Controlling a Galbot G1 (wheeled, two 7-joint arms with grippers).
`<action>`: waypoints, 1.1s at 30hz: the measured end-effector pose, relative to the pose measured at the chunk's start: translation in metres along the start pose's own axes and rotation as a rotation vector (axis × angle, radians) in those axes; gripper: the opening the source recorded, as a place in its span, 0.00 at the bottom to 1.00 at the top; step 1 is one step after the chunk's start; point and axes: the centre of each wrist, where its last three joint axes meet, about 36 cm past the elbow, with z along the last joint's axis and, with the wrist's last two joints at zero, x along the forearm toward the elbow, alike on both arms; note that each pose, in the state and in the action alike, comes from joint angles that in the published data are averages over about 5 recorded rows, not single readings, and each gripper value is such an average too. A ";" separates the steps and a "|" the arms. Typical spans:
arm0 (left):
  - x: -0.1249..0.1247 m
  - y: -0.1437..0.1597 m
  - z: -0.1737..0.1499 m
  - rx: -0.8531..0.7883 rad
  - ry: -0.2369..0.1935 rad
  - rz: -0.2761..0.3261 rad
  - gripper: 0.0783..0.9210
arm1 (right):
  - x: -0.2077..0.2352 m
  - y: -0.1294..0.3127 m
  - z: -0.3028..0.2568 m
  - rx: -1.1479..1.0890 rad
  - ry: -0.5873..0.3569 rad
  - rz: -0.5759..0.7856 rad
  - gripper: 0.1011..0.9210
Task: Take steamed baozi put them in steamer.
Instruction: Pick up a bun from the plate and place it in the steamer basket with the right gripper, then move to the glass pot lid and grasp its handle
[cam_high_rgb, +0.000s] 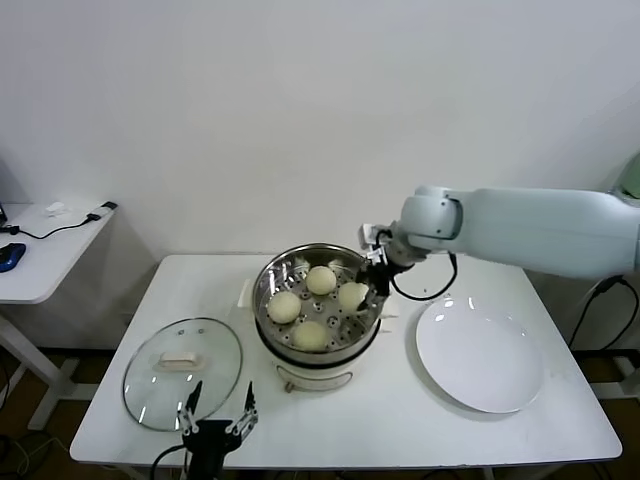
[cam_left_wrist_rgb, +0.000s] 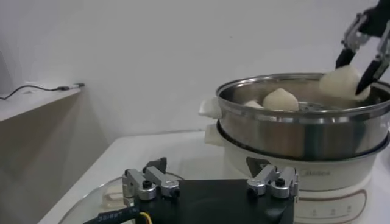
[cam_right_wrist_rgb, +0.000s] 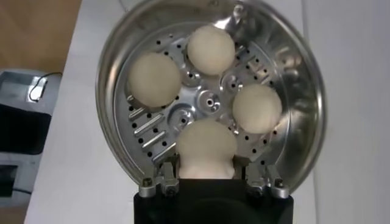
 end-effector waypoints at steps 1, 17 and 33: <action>0.000 0.000 0.000 0.000 0.001 0.000 0.88 | -0.004 0.000 0.000 -0.002 0.002 0.000 0.60; -0.004 0.002 0.001 0.012 0.009 -0.004 0.88 | -0.031 -0.009 -0.008 0.011 0.015 0.006 0.84; -0.004 0.006 -0.003 0.024 -0.008 0.004 0.88 | 0.028 -0.038 0.013 -0.087 -0.289 0.098 0.88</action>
